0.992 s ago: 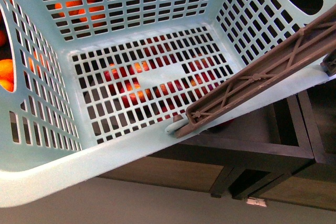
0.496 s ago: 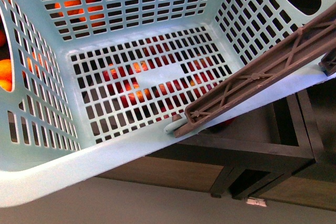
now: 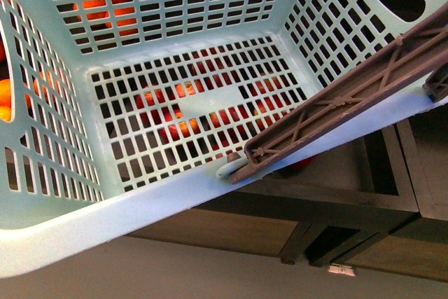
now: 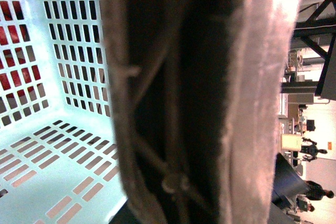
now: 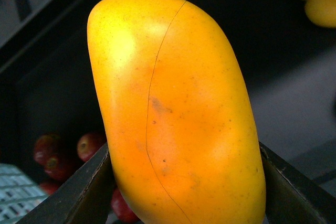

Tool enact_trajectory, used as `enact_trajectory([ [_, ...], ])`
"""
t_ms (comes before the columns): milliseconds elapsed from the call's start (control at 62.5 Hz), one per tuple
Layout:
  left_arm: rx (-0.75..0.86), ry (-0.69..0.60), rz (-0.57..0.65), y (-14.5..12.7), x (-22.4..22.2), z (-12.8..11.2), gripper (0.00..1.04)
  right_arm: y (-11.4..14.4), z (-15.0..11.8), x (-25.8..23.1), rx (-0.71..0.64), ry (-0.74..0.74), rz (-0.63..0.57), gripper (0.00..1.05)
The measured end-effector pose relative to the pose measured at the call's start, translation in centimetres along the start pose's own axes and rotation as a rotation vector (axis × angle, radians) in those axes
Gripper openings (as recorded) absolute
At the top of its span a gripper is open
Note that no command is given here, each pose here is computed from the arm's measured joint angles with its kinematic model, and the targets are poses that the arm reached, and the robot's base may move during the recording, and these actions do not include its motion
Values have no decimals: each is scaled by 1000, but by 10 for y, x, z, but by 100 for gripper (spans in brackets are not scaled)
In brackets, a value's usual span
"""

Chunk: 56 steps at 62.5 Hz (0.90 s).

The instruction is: Pick mango and avocado into basket

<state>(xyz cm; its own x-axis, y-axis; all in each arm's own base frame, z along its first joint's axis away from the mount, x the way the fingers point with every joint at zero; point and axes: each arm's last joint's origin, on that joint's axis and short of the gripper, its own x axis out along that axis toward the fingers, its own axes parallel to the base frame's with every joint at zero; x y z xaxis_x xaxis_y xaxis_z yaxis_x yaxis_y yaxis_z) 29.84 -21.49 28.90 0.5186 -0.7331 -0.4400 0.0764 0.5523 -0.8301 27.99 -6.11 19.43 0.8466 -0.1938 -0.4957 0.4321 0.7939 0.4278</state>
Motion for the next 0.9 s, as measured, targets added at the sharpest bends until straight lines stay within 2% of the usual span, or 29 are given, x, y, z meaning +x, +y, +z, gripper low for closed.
enact_trajectory([
  [192, 0, 0, 0, 0, 0, 0, 14, 38, 5, -43, -33, -61, 126, 66],
  [384, 0, 1, 0, 0, 0, 0, 14, 81, -8, -64, -51, -50, 280, 66],
  [496, 0, 0, 0, 0, 0, 0, 14, 104, -19, -66, -79, -51, 324, 66],
  [672, 0, 0, 0, 0, 0, 0, 14, 124, -36, -61, -113, -16, 350, 66],
  [896, 0, 0, 0, 0, 0, 0, 14, 136, -62, -53, -151, 56, 354, 66],
])
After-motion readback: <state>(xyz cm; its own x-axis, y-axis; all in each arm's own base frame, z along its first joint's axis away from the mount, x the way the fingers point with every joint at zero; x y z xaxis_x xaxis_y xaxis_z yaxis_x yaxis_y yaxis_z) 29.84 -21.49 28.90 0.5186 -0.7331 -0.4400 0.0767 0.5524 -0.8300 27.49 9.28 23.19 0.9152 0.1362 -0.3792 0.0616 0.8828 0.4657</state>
